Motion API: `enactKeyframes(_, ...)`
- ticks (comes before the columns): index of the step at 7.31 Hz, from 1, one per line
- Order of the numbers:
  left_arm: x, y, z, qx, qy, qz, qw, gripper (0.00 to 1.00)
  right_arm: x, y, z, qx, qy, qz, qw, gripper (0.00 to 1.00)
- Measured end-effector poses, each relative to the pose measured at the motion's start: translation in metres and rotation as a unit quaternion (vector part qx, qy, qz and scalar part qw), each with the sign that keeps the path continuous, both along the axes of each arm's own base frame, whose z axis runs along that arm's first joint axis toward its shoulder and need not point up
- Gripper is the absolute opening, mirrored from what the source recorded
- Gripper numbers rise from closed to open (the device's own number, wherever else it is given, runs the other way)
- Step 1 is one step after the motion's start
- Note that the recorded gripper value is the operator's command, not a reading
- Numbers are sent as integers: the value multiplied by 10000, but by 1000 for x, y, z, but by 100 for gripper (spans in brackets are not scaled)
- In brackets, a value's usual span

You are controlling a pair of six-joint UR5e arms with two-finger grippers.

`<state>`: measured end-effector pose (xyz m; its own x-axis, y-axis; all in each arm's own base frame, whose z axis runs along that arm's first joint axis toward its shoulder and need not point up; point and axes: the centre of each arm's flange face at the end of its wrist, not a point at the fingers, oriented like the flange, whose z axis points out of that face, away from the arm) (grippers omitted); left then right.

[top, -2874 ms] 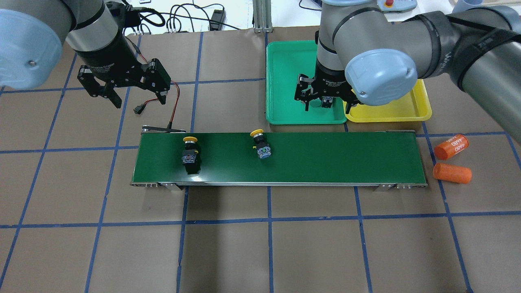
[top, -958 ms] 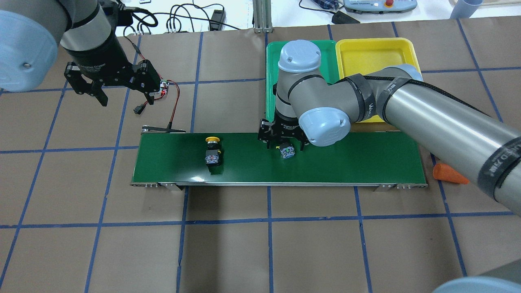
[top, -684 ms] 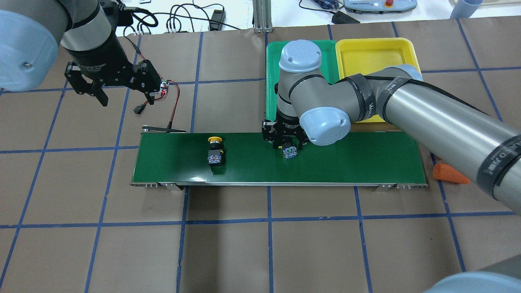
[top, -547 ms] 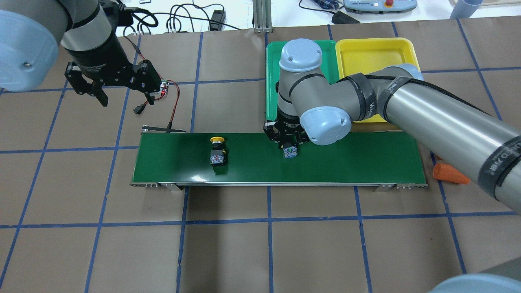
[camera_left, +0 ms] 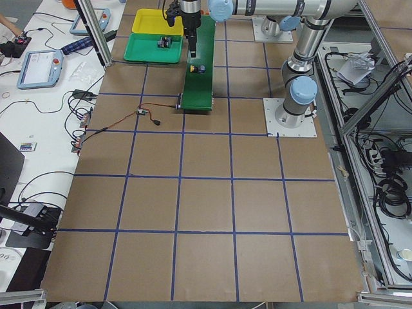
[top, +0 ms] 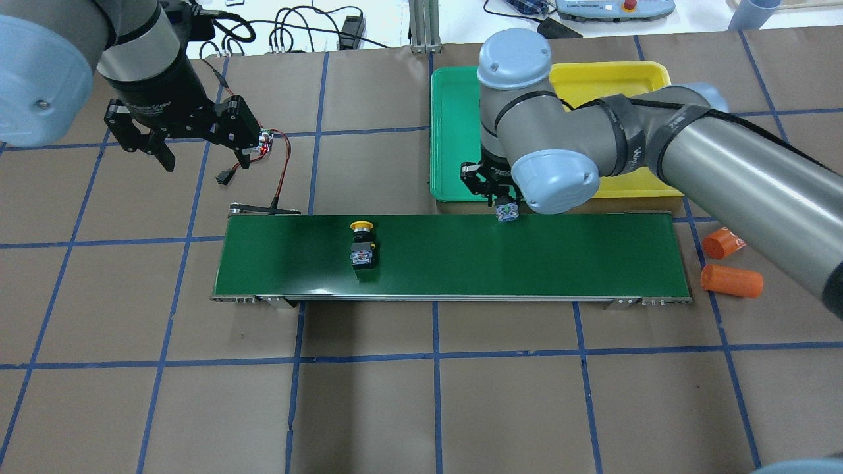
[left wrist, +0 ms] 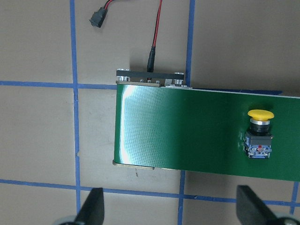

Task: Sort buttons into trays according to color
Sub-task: 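Carry the yellow button into the yellow tray and release it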

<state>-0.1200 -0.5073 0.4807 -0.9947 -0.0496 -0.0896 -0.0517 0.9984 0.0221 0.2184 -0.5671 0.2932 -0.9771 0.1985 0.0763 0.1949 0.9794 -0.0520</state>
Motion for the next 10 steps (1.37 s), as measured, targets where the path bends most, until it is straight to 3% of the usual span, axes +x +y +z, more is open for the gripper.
enactKeyframes(1, 0, 0, 0, -3, 3, 2, 10000, 100, -61, -28, 9, -99, 47, -356, 9993, 0)
enactKeyframes(3, 0, 0, 0, 0, 4, 3, 10000, 100, -172, -68, 6, -121, 105, -700, 9974, 0)
enactKeyframes(6, 0, -1, -1, 7, 4, 2, 10000, 100, -253, -109, -50, -210, 182, -638, 9976, 0)
enactKeyframes(7, 0, -1, 0, -3, 4, -2, 10000, 100, -273, -114, -70, -177, 188, -624, 9977, 55)
enactKeyframes(8, 0, -1, 1, -15, 4, -2, 10000, 100, -284, -116, -84, -127, 183, -588, 9980, 97)
enactKeyframes(10, 1, 1, 1, -22, 4, 2, 10000, 100, -290, -119, -89, -221, 196, -567, 9980, 100)
